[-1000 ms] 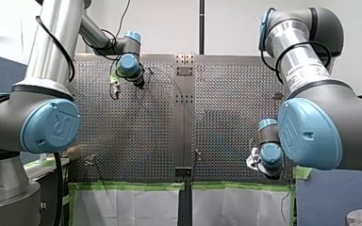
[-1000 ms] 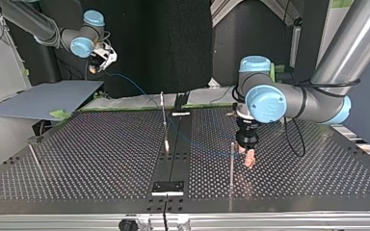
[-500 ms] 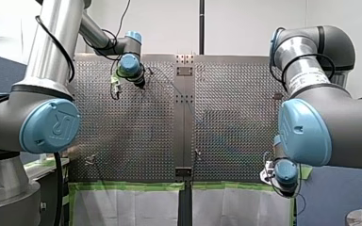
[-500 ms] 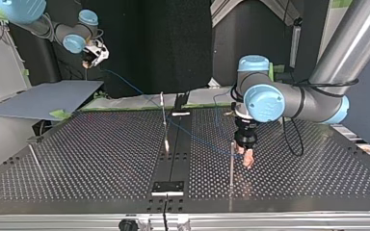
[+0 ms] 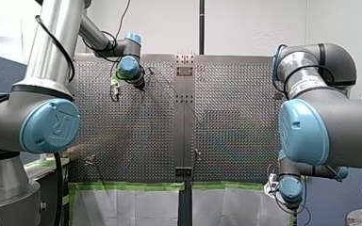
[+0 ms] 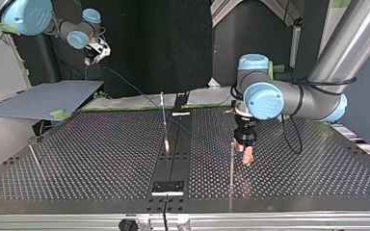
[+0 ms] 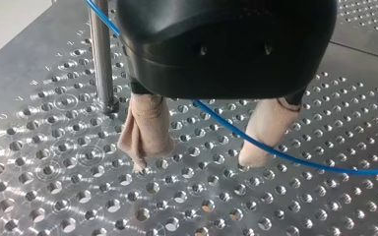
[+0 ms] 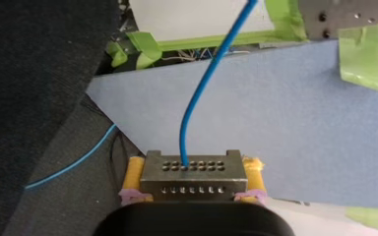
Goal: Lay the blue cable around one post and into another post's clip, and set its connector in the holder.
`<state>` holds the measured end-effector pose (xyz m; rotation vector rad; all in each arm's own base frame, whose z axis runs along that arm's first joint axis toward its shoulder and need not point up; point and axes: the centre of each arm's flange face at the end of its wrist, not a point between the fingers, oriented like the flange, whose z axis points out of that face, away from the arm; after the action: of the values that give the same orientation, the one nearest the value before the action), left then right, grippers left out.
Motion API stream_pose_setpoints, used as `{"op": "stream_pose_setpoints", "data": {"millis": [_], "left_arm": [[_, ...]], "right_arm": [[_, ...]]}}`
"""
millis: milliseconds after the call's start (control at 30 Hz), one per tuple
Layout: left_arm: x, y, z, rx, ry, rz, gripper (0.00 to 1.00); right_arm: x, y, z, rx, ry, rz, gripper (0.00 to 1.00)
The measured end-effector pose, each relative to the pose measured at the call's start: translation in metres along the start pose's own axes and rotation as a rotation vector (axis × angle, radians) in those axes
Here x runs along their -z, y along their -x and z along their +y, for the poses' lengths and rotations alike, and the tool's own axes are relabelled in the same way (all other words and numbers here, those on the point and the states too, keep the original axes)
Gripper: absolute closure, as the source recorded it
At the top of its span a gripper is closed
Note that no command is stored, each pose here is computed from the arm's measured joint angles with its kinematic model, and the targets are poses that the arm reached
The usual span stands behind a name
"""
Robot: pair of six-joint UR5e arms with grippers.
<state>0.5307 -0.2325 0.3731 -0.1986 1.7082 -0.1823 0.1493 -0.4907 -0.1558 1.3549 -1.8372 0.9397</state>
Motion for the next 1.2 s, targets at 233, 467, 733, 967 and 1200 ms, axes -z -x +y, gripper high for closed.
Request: {"op": "stream_pose_setpoints", "data": {"millis": [233, 467, 733, 967, 1200], "left_arm": [[0.0, 0.0, 0.0, 0.001, -0.005, 0.0, 0.0], [-0.001, 0.0, 0.001, 0.001, -0.005, 0.0, 0.0], [-0.001, 0.0, 0.001, 0.002, -0.007, 0.002, 0.0], [-0.001, 0.0, 0.002, 0.003, -0.008, 0.002, 0.0], [-0.001, 0.0, 0.002, 0.003, -0.008, 0.002, 0.0]], "right_arm": [[-0.013, 0.021, -0.003, -0.012, -0.044, 0.015, 1.0], [-0.039, 0.039, -0.003, -0.025, -0.062, 0.069, 1.0], [-0.062, 0.055, -0.001, -0.015, -0.046, 0.114, 1.0], [-0.077, 0.075, 0.0, 0.026, -0.038, 0.12, 1.0], [-0.064, 0.124, 0.001, 0.107, -0.061, 0.043, 1.0]]}}
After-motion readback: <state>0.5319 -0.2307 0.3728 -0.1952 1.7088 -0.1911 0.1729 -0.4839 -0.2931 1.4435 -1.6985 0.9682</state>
